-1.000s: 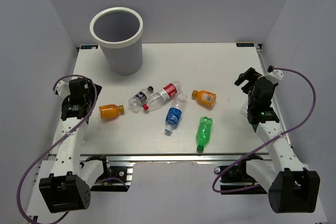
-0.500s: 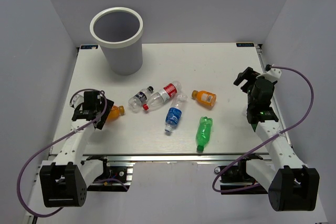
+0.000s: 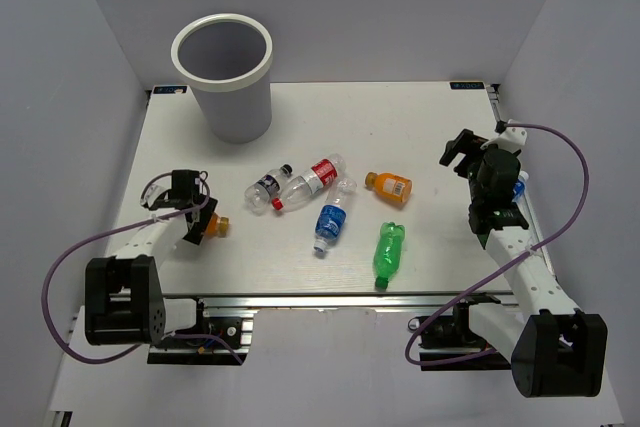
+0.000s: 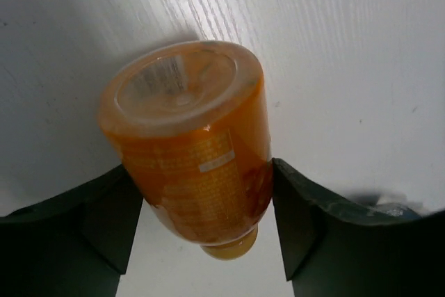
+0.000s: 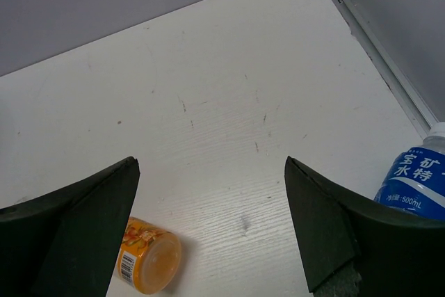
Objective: Put the plastic bottles in the bin
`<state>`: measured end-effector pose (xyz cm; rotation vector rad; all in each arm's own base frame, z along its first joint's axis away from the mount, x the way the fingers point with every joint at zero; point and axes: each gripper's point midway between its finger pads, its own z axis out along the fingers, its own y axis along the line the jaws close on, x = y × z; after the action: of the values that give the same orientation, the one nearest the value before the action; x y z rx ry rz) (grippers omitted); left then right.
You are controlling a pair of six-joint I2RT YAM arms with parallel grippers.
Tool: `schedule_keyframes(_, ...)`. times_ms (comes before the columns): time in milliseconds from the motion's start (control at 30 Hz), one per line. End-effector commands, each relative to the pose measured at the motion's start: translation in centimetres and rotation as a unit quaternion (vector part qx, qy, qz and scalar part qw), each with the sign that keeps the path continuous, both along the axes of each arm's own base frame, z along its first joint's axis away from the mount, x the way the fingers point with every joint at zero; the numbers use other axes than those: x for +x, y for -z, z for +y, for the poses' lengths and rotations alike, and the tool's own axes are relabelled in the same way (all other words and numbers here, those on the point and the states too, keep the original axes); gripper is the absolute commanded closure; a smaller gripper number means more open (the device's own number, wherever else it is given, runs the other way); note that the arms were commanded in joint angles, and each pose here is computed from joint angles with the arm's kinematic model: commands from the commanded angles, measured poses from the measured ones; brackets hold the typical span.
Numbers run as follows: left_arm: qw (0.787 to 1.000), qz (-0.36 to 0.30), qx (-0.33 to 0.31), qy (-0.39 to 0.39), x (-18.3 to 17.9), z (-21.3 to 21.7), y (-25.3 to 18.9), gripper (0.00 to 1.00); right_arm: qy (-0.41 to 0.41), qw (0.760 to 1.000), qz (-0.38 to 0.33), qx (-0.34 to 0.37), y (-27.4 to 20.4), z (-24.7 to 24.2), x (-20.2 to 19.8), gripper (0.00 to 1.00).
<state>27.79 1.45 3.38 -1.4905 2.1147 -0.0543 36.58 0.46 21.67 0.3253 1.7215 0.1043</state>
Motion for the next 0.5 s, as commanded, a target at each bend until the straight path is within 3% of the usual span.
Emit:
schedule_keyframes(0, 0.999, -0.022, 0.028, -0.014, 1.5, 1.1, -2.2, 0.25, 0.000, 0.999, -0.031, -0.007, -2.2, -0.1, 0.3, 0.11)
schedule_keyframes(67, 0.998, -0.035, 0.053, -0.025, 2.2, 2.1, -4.4, 0.39, -0.001, 0.999, -0.036, -0.009, -2.4, -0.1, 0.3, 0.11)
schedule_keyframes(133, 0.996, -0.053, 0.071, -0.028, 2.8, 2.7, -6.1, 0.47, -0.001, 0.999, -0.036, -0.012, -2.3, -0.2, 0.4, 0.11)
schedule_keyframes(167, 0.994, -0.075, 0.074, -0.031, 3.5, 2.8, -7.9, 0.56, -0.002, 0.999, -0.036, -0.012, -2.4, -0.1, 0.5, 0.10)
schedule_keyframes(300, 0.981, -0.165, 0.100, -0.001, 6.7, 3.0, -14.7, 0.61, -0.007, 0.999, -0.031, -0.015, -2.2, 0.0, 0.7, 0.11)
schedule_keyframes(467, 0.944, -0.294, 0.111, 0.104, 12.6, 0.7, -25.6, 0.61, -0.019, 0.999, -0.033, -0.024, -2.2, 0.3, 1.0, 0.11)
